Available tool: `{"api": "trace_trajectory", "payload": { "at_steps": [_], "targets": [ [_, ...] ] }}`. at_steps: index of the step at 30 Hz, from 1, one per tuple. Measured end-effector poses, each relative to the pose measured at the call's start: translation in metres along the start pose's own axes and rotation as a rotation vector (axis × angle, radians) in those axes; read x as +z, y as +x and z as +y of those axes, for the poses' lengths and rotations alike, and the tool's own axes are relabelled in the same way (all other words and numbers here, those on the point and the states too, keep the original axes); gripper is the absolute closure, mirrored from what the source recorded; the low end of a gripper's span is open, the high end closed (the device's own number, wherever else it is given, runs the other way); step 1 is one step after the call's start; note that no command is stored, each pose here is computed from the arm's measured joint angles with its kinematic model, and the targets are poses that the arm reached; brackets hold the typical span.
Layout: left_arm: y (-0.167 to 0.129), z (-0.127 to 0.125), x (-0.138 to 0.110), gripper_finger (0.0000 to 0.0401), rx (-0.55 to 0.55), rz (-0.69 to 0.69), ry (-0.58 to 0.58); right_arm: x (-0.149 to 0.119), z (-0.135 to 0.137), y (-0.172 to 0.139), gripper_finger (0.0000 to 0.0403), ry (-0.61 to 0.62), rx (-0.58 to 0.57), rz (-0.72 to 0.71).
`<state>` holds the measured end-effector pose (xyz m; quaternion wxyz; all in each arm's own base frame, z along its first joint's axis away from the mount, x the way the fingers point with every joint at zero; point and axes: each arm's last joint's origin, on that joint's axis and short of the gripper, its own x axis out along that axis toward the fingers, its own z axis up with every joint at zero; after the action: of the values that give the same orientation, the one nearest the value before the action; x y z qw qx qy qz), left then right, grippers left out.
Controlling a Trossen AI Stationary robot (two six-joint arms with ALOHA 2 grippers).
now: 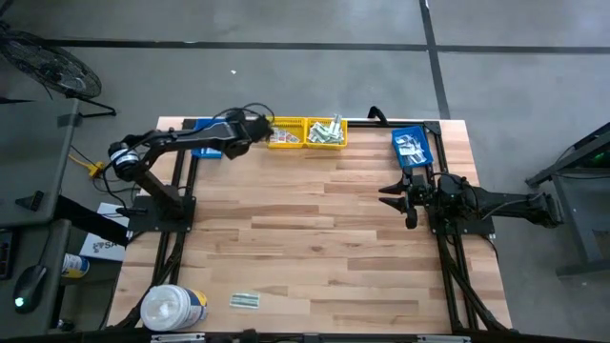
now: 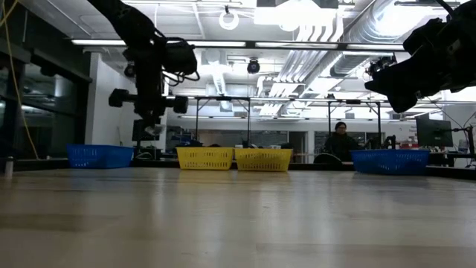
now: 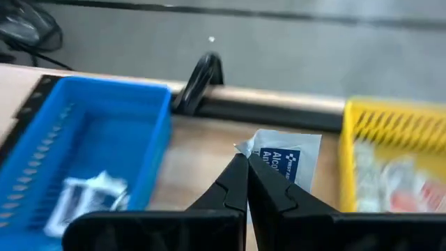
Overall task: Pick & Place First Aid Supplies
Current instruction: Put the blue alcohol pad into the left blue bin
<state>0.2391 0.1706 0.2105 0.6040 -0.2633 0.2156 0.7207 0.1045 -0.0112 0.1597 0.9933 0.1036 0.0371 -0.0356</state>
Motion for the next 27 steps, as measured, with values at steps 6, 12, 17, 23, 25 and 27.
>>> {"api": "trace_trajectory", "payload": {
  "at_steps": [6,12,17,23,25,27],
  "targets": [
    [0.021,0.003,0.021,0.0401,0.001,-0.046,-0.172,0.0,0.0,0.0,0.0274,0.0,0.0,0.0],
    [0.041,0.02,0.038,0.0401,0.081,-0.077,-0.41,0.0,0.0,0.0,0.0274,0.0,0.0,0.0],
    [0.047,0.026,0.042,0.0401,0.128,-0.113,-0.509,0.0,0.0,0.0,0.0274,0.0,0.0,0.0],
    [0.05,0.035,0.029,0.0401,0.247,-0.121,-0.654,0.0,0.0,0.0,0.0274,0.0,0.0,0.0],
    [0.051,0.038,0.024,0.0401,0.293,-0.116,-0.692,0.0,0.0,0.0,0.0274,0.0,0.0,0.0],
    [0.051,0.042,0.02,0.0401,0.333,-0.126,-0.722,0.0,0.0,0.0,0.0274,0.0,0.0,-0.001]
  ]
}}
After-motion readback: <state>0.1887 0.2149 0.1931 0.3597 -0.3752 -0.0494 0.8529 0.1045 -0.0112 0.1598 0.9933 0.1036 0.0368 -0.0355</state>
